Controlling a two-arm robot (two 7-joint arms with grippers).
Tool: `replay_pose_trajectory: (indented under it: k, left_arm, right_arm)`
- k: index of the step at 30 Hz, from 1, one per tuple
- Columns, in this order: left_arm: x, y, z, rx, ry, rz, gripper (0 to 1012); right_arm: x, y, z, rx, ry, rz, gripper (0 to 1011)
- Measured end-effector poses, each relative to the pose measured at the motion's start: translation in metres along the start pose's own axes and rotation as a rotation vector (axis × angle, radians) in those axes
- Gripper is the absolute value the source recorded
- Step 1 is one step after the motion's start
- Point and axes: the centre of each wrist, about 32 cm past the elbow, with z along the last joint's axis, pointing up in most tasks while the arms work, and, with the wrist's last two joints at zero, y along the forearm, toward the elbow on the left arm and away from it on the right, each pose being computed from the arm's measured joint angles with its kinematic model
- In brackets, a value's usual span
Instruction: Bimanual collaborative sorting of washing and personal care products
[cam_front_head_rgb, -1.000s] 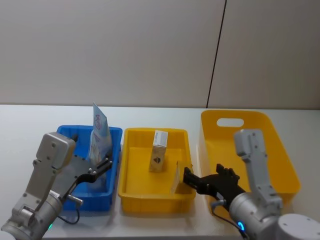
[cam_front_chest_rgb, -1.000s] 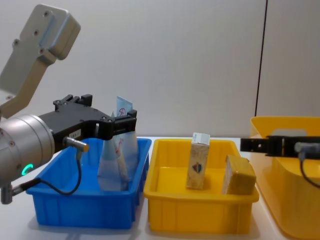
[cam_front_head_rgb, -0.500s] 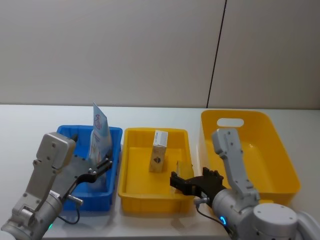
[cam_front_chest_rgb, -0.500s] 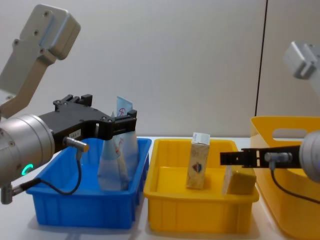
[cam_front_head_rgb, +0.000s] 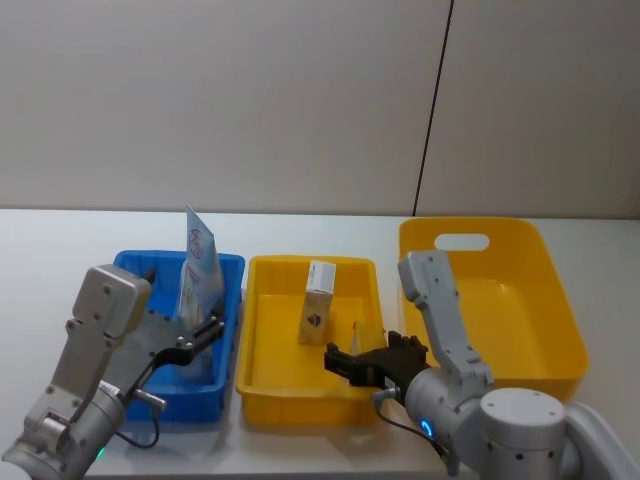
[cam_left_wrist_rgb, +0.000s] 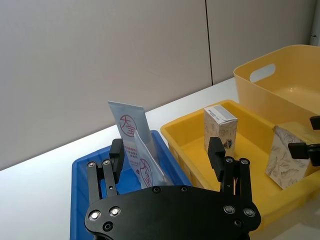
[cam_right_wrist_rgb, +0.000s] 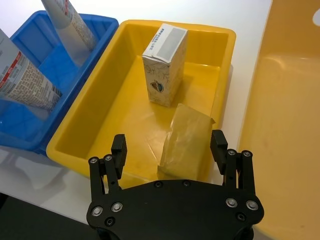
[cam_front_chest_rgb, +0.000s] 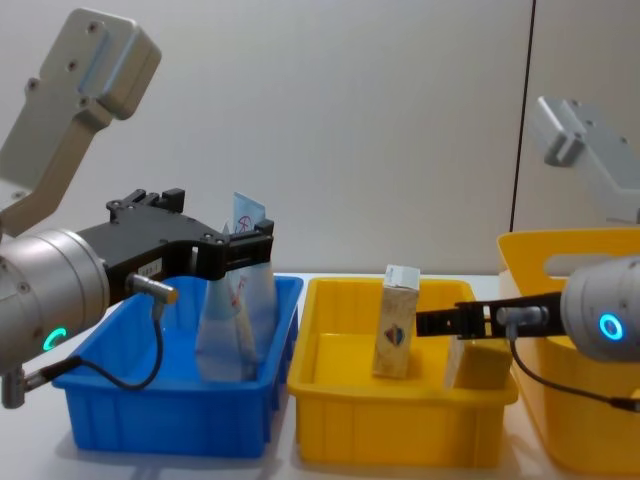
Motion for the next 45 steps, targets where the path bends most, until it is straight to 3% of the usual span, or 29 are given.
replay_pose_trajectory:
  k: [16,34,45]
  left_arm:
    - [0.0000,0.0000,0.0000,0.000,0.000,0.000,1001]
    - [0.0000,0.0000,0.0000,0.000,0.000,0.000,1001]
    - [0.0000,0.0000,0.0000,0.000,0.000,0.000,1001]
  right_arm:
    - [-0.002,0.007,0.007,-0.023,-0.010,-0.006,1006]
    - [-0.001,-0.015,0.025,-0.025,-0.012,-0.024,1006]
    - [0.000,-0.025,0.041,-0.043,0.035,-0.027,1006]
